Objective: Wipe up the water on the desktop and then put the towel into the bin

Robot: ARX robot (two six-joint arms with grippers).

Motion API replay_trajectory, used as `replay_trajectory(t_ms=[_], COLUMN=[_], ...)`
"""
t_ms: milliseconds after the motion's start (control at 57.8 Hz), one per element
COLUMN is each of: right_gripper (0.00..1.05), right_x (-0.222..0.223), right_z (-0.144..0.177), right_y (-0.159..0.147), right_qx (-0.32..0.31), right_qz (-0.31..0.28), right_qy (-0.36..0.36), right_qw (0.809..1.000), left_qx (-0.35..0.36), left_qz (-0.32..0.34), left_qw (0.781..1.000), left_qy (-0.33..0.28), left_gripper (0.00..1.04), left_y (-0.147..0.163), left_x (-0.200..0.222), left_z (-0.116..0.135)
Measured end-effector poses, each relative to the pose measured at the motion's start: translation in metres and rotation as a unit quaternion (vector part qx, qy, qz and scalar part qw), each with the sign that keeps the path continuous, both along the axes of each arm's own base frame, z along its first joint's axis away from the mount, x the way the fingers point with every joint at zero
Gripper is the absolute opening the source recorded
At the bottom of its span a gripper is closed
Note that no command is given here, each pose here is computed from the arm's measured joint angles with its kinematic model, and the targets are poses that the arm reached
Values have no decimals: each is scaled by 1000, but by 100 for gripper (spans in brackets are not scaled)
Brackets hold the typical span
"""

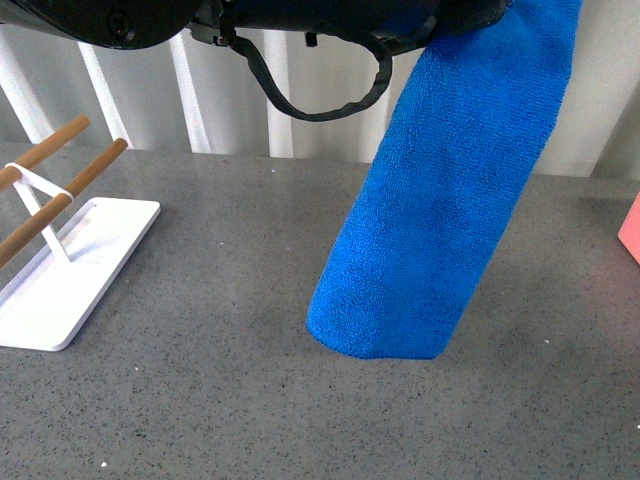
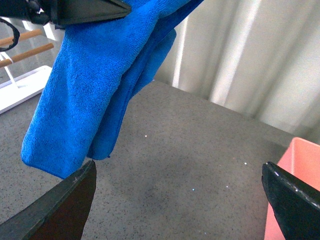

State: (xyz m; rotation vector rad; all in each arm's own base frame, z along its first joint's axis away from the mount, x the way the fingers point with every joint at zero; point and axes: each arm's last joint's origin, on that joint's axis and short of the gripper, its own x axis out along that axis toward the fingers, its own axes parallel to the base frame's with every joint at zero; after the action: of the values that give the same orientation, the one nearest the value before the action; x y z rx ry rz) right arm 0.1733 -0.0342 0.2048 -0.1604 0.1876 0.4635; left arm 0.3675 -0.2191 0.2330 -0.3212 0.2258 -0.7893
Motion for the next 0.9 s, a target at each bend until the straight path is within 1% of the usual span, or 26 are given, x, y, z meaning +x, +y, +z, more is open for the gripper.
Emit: replay_trajectory(t_ms=[104,208,415,554,900], right_gripper=[98,98,98,98,98], right_x=[28,52,76,91,119], right_z=[-14,-28,-30,-29,-38], right_y=[5,19,50,61,81], right_qx=[3,25,47,58,64], right_qz=[36,83,148,162,166], right_qy=[7,24,18,21,42], right_qw=[999,996,988,985,983], left_qx=[-6,-16,-30,-38,-47], left_qz=[-1,-2,-9,-20,-32], left_qw=[1000,1000,999,999,998], left_qy=[6,12,21,27,36], left_gripper=[5,5,5,5,5], left_y=[0,0,-6,-14,-23], left_x=[0,0,-3,-7,-13], left_z=[0,1,2,4,5])
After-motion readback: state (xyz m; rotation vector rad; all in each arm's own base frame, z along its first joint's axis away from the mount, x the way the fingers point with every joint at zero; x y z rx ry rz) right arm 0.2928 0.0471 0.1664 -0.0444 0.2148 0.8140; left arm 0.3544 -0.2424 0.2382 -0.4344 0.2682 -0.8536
